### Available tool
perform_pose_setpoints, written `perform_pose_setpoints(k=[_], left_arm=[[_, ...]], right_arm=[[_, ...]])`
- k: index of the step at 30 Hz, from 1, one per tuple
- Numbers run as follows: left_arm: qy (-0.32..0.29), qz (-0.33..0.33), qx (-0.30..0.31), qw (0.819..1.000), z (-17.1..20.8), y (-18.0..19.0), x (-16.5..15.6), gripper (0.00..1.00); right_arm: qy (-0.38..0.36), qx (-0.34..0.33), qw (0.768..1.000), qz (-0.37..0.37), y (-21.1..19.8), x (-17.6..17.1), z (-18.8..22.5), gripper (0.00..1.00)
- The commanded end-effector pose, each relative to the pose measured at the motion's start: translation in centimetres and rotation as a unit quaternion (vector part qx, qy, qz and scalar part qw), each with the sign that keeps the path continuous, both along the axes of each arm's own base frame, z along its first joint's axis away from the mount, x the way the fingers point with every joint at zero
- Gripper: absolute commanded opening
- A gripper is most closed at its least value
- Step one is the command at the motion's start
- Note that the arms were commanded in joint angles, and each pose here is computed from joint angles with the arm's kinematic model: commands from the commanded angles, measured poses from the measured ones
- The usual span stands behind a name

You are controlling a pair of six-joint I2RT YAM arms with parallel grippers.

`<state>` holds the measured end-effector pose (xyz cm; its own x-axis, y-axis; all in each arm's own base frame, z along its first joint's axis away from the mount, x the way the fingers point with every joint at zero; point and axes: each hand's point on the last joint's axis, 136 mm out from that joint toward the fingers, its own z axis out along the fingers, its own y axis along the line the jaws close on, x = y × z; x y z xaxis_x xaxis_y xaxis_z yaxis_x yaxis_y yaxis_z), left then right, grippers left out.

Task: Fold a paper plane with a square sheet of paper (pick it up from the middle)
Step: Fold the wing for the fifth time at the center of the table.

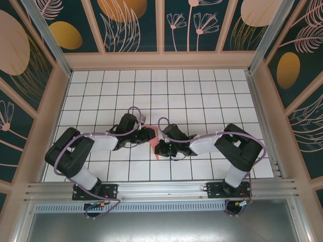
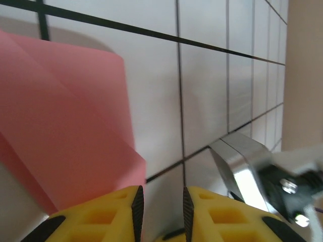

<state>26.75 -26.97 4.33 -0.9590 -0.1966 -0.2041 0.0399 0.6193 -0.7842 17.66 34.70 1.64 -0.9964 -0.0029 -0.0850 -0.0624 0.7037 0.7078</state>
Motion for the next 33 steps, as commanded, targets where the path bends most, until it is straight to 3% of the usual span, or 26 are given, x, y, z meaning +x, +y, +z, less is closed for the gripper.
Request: perform_pose_setpoints(k=[1, 6, 11, 25, 33], left_arm=[[-0.007, 0.031, 0.030, 0.999, -1.3, 0.5, 1.5, 0.30], [0.039, 0.067, 0.111, 0.991, -5.6, 2.9, 1.2, 0.24], [0.070, 0.085, 0.149, 0.983, -8.1, 4.5, 0.1, 0.20], [0.079, 0.088, 0.158, 0.980, -8.7, 4.8, -0.2, 0.18], [0.077, 0.087, 0.161, 0.980, -8.5, 4.8, -0.1, 0.17]], right_arm=[[0.019, -0.072, 0.997, -0.007, -2.5, -1.2, -3.2, 0.01], [0.010, -0.051, 0.999, 0.006, -1.9, -1.3, -2.0, 0.02], [0.022, -0.036, 0.999, 0.025, -1.7, -2.5, -2.2, 0.03], [0.009, -0.002, 0.998, 0.070, -1.6, -4.9, -0.4, 0.07], [0.023, -0.023, 0.995, 0.094, -2.1, -6.5, -1.6, 0.07]])
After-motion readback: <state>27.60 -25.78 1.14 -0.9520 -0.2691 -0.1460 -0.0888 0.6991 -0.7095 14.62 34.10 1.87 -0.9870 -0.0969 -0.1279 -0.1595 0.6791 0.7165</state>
